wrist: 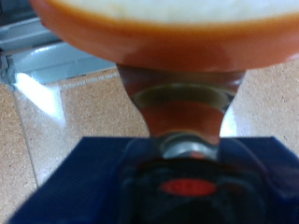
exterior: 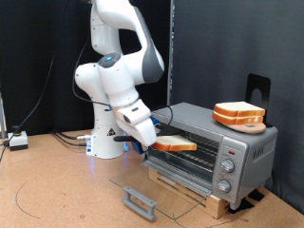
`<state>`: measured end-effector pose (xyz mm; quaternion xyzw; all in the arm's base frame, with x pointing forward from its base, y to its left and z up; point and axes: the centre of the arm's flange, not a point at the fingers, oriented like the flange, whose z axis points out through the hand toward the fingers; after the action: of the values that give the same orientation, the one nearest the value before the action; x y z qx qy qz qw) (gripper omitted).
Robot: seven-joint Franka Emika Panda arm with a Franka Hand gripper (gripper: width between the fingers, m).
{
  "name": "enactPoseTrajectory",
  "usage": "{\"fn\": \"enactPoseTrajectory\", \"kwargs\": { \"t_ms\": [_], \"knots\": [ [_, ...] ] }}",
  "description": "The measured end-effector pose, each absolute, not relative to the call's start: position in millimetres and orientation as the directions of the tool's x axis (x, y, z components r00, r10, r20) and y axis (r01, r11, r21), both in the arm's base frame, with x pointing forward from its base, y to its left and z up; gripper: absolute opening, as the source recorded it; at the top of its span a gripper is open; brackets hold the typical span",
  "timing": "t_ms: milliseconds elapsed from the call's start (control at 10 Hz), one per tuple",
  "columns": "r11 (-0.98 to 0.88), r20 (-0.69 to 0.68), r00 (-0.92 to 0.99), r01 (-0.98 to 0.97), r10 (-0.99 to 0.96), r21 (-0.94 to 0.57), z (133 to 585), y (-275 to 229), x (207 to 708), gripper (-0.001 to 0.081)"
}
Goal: Make a piece of toast with the oven
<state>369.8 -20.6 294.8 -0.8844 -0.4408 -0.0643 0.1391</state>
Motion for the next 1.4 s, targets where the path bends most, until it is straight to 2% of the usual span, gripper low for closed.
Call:
{"fn": "enactPoseTrajectory", "kwargs": {
  "t_ms": [300,600,1000,1400],
  "knots": [
    [-0.529,0.157,0.533,0.846,0.832,-0.068,292.6,11.5,363.0,0.0396],
    [-0.441,0.113,0.432,0.894,0.895,0.076,292.9,15.9,364.3,0.0396],
    [-0.393,0.125,0.384,0.918,0.915,0.056,304.9,-22.1,366.0,0.0396],
    [-0.431,0.140,0.423,0.902,0.895,0.031,314.2,-53.9,367.2,0.0396]
  ]
}}
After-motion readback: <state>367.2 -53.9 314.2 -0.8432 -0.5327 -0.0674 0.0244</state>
